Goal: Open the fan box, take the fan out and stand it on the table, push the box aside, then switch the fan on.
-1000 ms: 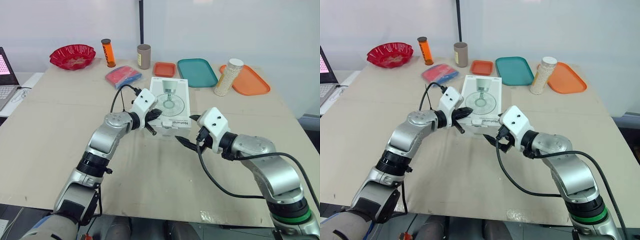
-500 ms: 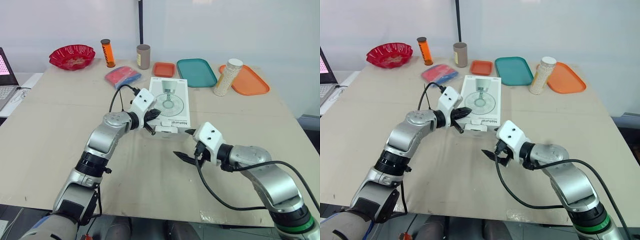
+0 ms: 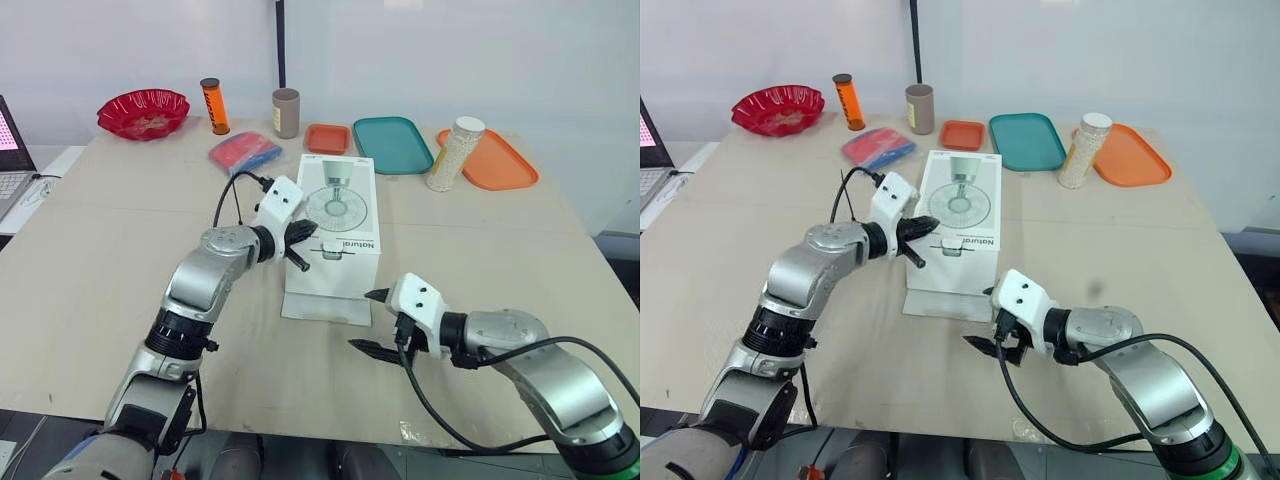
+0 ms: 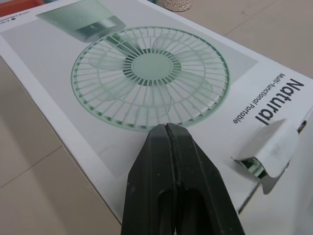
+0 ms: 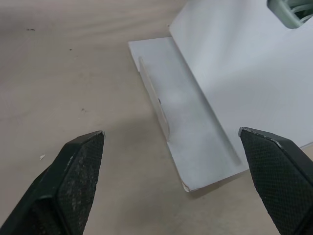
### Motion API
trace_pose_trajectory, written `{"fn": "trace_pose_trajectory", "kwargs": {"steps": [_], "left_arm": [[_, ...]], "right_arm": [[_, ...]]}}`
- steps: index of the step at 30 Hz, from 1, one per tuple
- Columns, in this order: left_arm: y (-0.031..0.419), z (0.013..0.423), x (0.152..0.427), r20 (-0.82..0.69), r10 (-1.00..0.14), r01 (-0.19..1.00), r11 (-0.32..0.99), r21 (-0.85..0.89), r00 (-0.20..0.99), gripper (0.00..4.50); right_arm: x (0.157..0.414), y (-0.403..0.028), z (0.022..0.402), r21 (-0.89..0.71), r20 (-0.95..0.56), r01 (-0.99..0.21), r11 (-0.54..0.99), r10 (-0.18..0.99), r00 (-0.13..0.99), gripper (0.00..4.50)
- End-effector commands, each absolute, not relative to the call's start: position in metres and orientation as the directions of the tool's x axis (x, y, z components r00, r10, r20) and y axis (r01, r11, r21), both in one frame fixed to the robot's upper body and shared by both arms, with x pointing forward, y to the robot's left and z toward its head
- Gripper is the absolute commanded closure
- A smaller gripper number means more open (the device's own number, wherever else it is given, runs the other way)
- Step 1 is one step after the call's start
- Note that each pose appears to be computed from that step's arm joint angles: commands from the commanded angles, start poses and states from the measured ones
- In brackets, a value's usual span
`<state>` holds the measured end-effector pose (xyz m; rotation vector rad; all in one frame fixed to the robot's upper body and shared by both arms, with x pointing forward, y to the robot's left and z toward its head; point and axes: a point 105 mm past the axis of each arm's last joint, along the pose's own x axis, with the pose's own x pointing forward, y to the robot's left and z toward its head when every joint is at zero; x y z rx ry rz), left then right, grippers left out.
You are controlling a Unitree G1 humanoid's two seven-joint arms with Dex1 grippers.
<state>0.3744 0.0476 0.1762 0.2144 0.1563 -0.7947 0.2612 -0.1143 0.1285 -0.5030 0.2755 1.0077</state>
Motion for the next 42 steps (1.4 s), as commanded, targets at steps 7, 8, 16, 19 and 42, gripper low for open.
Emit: {"fn": "trace_pose_trajectory", "kwargs": {"steps": [7, 8, 16, 19, 42], "left_arm": [[0.055, 0.18, 0.372, -0.201, -0.675, 0.703, 0.697, 0.142, 0.71, 4.48], [0.054, 0.179, 0.372, -0.202, -0.678, 0.706, 0.694, 0.142, 0.707, 4.48], [0.05, 0.182, 0.374, -0.197, -0.683, 0.71, 0.69, 0.145, 0.704, 4.48], [0.05, 0.182, 0.374, -0.195, -0.68, 0.707, 0.692, 0.148, 0.706, 4.48], [0.106, 0.273, 0.379, 0.199, -0.507, 0.496, 0.862, 0.104, 0.839, 4.48]], "right_arm": [[0.265, -0.13, 0.139, -0.251, -0.381, -0.768, 0.589, 0.669, 0.638, 0.0], [0.27, -0.131, 0.138, -0.248, -0.376, -0.751, 0.612, 0.653, 0.657, 0.0], [0.295, -0.119, 0.134, -0.129, -0.332, -0.716, 0.687, 0.65, 0.683, 0.0], [0.291, -0.115, 0.137, -0.087, -0.33, -0.739, 0.668, 0.681, 0.654, 0.0], [0.27, -0.108, 0.188, -0.042, -0.197, -0.812, 0.583, 0.792, 0.578, 0.0]]}}
